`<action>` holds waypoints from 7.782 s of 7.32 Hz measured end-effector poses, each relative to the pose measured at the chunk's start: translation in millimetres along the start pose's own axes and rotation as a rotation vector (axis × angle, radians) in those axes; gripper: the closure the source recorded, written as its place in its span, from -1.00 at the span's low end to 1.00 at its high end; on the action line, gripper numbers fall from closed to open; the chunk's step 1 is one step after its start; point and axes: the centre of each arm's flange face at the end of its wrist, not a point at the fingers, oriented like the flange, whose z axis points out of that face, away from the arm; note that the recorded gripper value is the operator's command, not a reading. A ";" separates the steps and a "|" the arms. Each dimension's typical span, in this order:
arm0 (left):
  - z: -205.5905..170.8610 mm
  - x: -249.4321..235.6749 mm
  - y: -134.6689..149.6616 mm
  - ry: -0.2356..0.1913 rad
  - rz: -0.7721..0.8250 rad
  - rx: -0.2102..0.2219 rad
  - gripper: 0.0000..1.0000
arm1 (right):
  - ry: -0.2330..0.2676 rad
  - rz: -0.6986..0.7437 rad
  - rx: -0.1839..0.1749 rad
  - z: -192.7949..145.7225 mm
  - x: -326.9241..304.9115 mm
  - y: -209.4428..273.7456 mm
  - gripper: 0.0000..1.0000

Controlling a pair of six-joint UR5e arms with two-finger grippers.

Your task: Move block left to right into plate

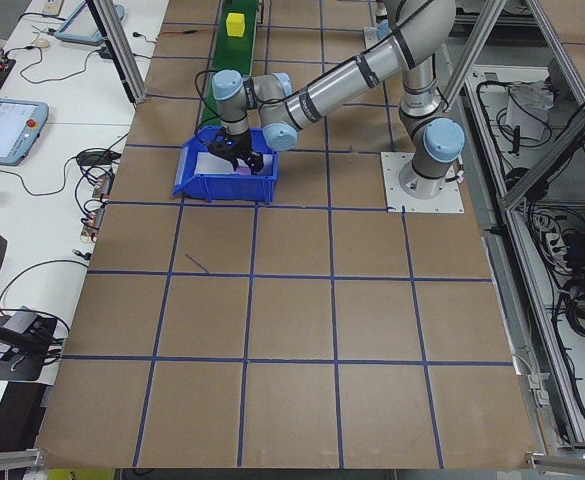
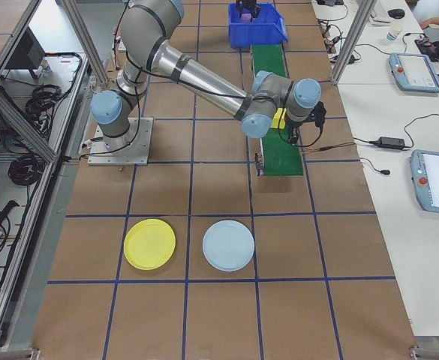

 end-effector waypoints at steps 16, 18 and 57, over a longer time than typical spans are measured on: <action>-12.2 5.2 3.6 0.032 -0.181 0.001 -1.00 | 0.184 0.033 -0.143 38.5 16.3 14.0 0.37; -4.8 1.6 -2.6 0.018 -0.192 -0.008 -0.99 | 0.238 0.029 -0.132 20.6 24.2 11.9 0.36; -256.4 -72.6 77.3 0.193 0.850 0.302 -1.00 | 0.050 -0.021 0.039 -15.6 55.9 54.8 -0.99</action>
